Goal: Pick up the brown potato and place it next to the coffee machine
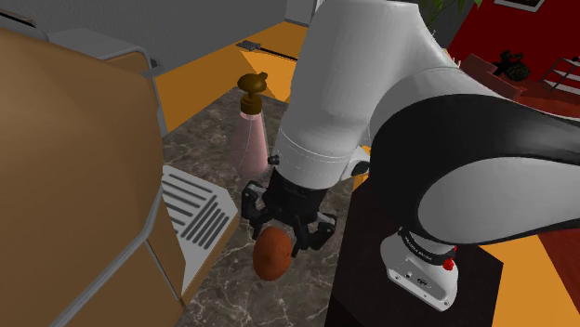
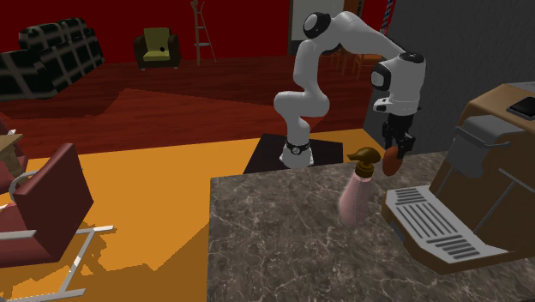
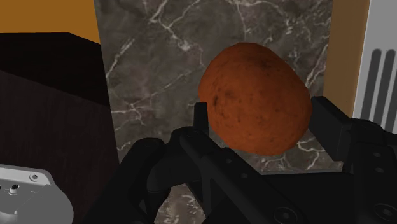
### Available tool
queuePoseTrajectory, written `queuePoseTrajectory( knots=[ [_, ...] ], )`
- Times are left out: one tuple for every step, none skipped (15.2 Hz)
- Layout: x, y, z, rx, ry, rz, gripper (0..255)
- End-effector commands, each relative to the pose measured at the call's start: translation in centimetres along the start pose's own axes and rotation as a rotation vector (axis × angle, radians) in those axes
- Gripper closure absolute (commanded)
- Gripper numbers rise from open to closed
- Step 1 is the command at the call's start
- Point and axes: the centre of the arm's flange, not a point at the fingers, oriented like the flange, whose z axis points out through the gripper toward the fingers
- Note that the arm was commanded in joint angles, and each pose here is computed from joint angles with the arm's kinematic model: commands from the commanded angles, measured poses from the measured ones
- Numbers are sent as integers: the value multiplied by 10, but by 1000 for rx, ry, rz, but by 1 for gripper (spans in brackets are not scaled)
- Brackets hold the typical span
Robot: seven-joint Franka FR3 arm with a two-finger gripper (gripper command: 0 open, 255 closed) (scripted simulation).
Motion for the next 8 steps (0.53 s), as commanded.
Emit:
queuePoseTrajectory(
  knots=[
    [1,1,11,0,0,0,255],
    [2,2,16,0,0,0,255],
    [3,2,22,0,0,0,255],
    [3,2,27,0,0,0,255],
    [4,3,32,0,0,0,255],
    [5,3,37,0,0,0,255],
    [5,3,43,0,0,0,255],
    [6,4,48,0,0,0,255]
  ],
)
